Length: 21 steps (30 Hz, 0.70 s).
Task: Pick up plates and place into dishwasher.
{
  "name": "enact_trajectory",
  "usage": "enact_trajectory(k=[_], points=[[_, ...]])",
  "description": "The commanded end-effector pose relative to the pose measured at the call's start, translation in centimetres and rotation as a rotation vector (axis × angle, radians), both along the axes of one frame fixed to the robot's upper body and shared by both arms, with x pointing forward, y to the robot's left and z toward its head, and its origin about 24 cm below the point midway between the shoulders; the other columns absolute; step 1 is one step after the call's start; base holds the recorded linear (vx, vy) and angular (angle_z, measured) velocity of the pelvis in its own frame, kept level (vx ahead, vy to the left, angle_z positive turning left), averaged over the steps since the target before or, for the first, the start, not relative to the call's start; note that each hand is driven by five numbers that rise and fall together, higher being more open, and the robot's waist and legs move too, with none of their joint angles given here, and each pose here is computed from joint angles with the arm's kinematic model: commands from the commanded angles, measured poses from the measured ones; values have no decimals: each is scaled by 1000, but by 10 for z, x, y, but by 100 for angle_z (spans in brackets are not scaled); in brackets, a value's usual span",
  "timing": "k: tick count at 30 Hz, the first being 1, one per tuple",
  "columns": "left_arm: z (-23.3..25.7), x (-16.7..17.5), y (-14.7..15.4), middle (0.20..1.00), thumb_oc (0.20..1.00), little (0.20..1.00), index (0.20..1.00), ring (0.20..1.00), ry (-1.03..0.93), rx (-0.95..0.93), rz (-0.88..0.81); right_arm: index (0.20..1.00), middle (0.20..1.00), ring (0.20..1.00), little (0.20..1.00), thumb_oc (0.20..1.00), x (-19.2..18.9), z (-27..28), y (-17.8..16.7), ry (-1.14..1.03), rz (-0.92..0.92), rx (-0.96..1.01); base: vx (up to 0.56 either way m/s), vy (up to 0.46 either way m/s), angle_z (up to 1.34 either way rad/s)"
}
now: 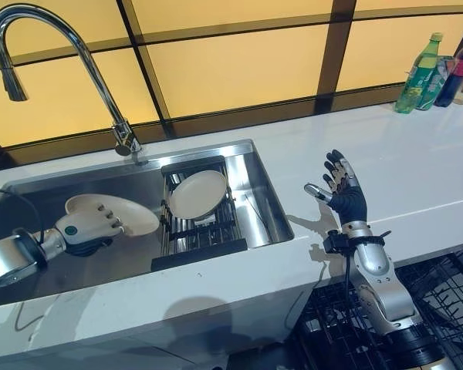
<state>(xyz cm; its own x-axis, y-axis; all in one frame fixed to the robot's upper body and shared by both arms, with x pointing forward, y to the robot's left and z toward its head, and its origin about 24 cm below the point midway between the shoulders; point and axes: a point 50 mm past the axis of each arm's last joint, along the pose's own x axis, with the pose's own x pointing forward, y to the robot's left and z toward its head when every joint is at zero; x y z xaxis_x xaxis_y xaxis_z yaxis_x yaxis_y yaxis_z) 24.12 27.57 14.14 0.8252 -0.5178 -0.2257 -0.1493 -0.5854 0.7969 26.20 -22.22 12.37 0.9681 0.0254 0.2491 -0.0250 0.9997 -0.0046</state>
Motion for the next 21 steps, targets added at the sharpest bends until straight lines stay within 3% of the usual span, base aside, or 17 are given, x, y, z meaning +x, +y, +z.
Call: enact_trajectory(k=[1, 9, 21], points=[[68, 10, 13, 200, 200, 200, 200, 200, -406, -196, 1, 1000, 1000, 1000, 1000, 1000, -1, 34, 1, -167, 33, -40, -32, -11, 3], [75, 2, -20, 200, 200, 200, 200, 200, -446, -492, -185, 1000, 1000, 1000, 1000, 1000, -1, 55, 20, -300, 132, -148, -11, -16, 1], [92, -1, -77, 200, 200, 200, 200, 200, -130, -781, -374, 1000, 1000, 1000, 1000, 1000, -12, 106, 65, -565, 385, -486, -24, -24, 0]])
